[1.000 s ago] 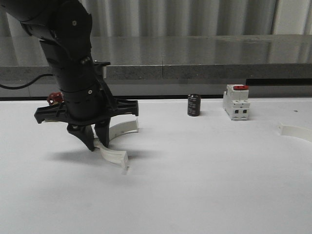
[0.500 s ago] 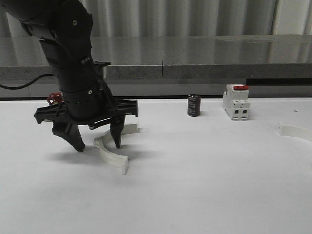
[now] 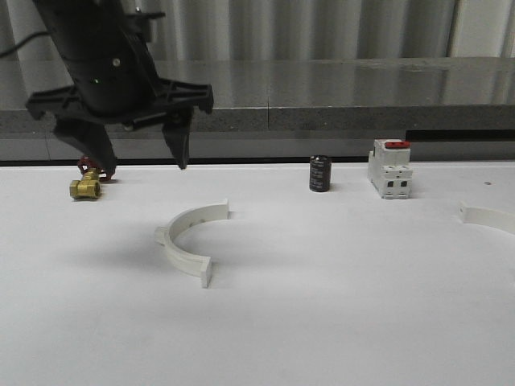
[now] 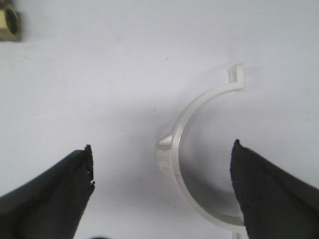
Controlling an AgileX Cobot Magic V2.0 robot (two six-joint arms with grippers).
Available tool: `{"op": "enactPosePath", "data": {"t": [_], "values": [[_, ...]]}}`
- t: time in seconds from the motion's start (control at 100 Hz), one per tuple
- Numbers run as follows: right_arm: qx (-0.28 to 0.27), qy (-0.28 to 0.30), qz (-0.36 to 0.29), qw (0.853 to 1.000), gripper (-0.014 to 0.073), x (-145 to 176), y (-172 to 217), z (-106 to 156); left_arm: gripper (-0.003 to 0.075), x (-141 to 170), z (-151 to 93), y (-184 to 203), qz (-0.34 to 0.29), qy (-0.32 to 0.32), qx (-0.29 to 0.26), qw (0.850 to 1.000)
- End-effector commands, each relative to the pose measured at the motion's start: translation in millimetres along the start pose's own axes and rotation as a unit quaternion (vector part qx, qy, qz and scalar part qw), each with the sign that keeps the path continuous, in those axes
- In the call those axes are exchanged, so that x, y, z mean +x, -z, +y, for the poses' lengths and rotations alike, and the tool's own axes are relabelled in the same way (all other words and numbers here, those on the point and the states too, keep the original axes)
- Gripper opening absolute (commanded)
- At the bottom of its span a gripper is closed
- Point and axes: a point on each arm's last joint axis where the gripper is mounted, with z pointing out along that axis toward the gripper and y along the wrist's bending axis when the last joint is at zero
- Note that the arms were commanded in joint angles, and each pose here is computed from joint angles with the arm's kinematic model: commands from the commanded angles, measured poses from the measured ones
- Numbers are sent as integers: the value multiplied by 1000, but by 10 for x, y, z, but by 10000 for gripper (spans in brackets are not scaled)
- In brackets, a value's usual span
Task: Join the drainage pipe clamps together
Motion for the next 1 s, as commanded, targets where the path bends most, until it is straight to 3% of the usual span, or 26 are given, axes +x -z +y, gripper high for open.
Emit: {"op": "enactPosePath", "data": {"t": [0.0, 0.21, 0.36, 0.68, 0.99], "values": [[-6, 4, -60, 998, -69, -138, 31, 18, 557, -153, 54, 427, -61, -15, 10, 998], [-6, 4, -60, 998, -69, -138, 31, 18, 557, -124, 376, 705, -90, -19, 0, 996], [-6, 4, -60, 998, -69, -138, 31, 18, 557, -15, 731, 854, -112, -9, -16, 994], [-6, 4, -60, 998, -69, -138, 31, 18, 556, 505, 1501, 1303, -176, 67, -64, 980], [-6, 4, -60, 998, -69, -138, 31, 18, 557, 1180, 1607, 1774, -247, 94, -55, 963]]}}
